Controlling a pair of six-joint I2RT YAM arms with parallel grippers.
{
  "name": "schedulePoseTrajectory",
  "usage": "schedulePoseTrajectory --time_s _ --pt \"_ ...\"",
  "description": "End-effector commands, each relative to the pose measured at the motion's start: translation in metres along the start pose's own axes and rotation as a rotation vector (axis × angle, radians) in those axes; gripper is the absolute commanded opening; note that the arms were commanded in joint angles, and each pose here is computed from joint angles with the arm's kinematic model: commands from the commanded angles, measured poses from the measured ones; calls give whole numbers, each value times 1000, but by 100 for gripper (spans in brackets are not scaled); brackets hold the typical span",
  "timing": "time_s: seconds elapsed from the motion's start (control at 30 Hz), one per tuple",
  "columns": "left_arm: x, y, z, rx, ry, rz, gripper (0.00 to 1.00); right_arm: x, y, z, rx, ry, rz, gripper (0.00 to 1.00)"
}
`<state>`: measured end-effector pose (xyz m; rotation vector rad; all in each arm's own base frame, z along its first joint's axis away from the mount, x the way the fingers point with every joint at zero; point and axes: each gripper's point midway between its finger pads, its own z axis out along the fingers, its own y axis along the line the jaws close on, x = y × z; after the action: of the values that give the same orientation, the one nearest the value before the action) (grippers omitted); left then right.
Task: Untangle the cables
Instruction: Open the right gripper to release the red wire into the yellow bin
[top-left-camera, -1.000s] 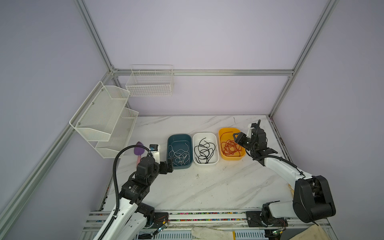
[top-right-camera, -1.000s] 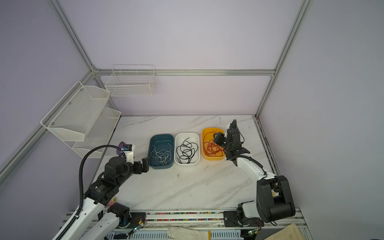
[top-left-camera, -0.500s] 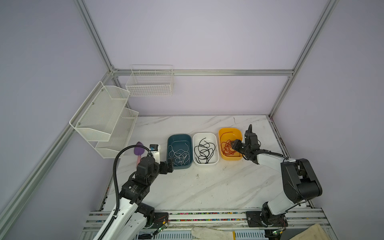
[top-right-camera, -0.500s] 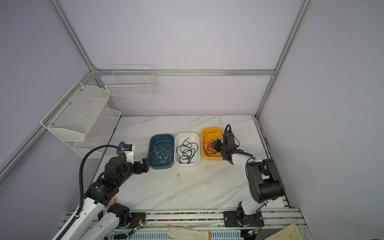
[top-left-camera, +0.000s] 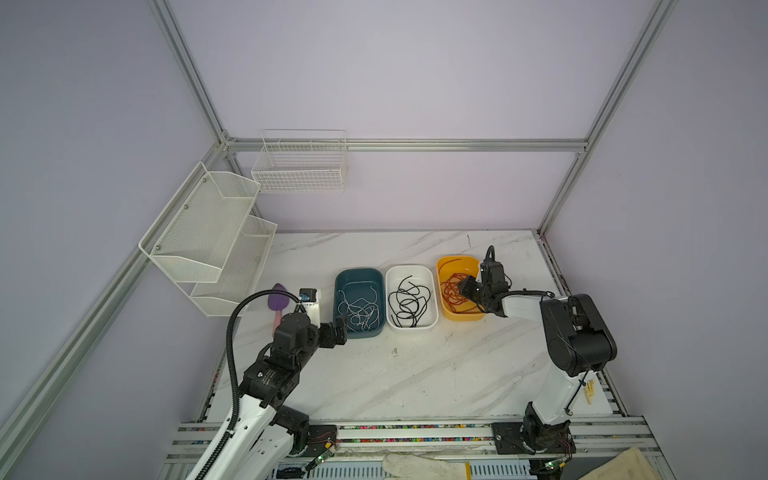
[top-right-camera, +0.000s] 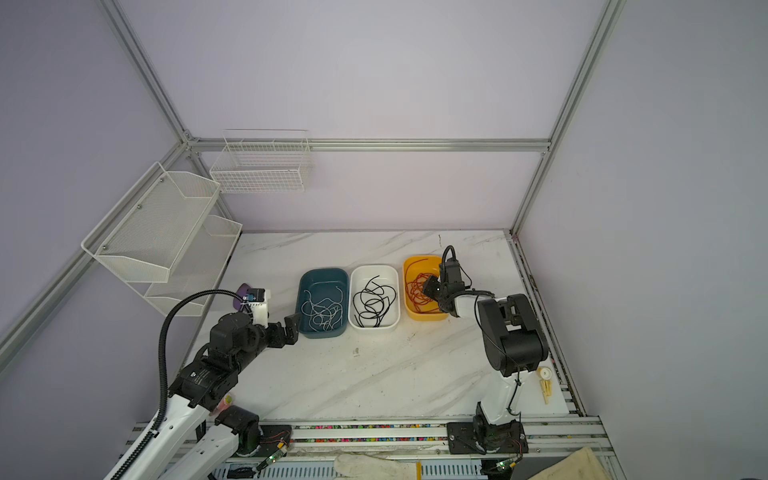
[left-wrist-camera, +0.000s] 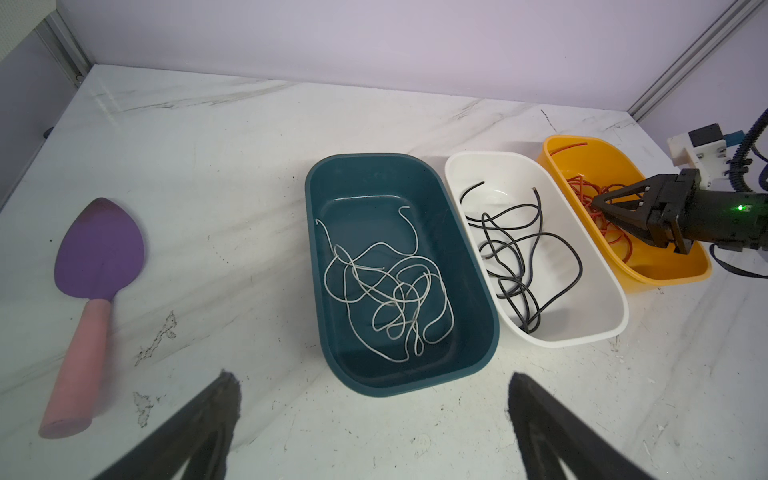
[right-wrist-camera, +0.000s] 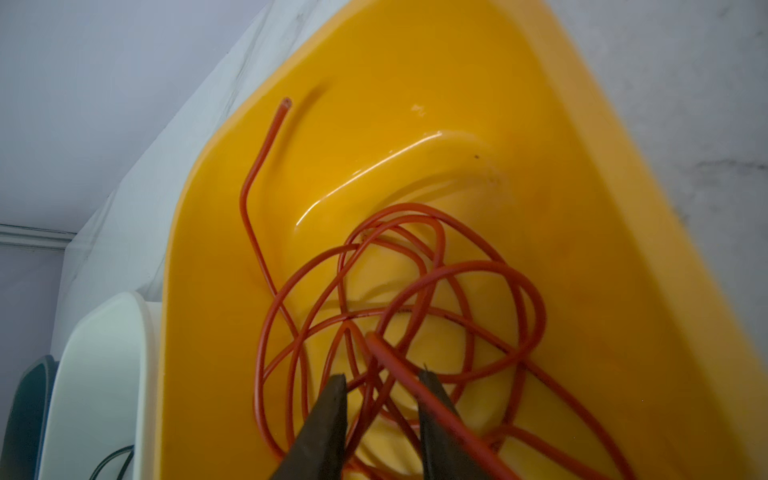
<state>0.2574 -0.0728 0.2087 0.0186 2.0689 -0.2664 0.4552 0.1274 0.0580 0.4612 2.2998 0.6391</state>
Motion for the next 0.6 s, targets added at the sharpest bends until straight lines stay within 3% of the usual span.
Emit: schedulePoseTrajectory --time_s 0.0,0.13,0.47,0.57 --pt "8 -2 6 16 2 0 100 -12 5 5 -10 -20 5 33" --pt "9 -2 5 17 1 1 100 -19 11 -4 -12 -41 -17 37" --pt "8 -2 5 19 0 0 100 -34 30 -67 -29 -113 -58 56" --pt "9 -2 6 18 4 1 100 -39 39 -89 -47 -134 -72 57"
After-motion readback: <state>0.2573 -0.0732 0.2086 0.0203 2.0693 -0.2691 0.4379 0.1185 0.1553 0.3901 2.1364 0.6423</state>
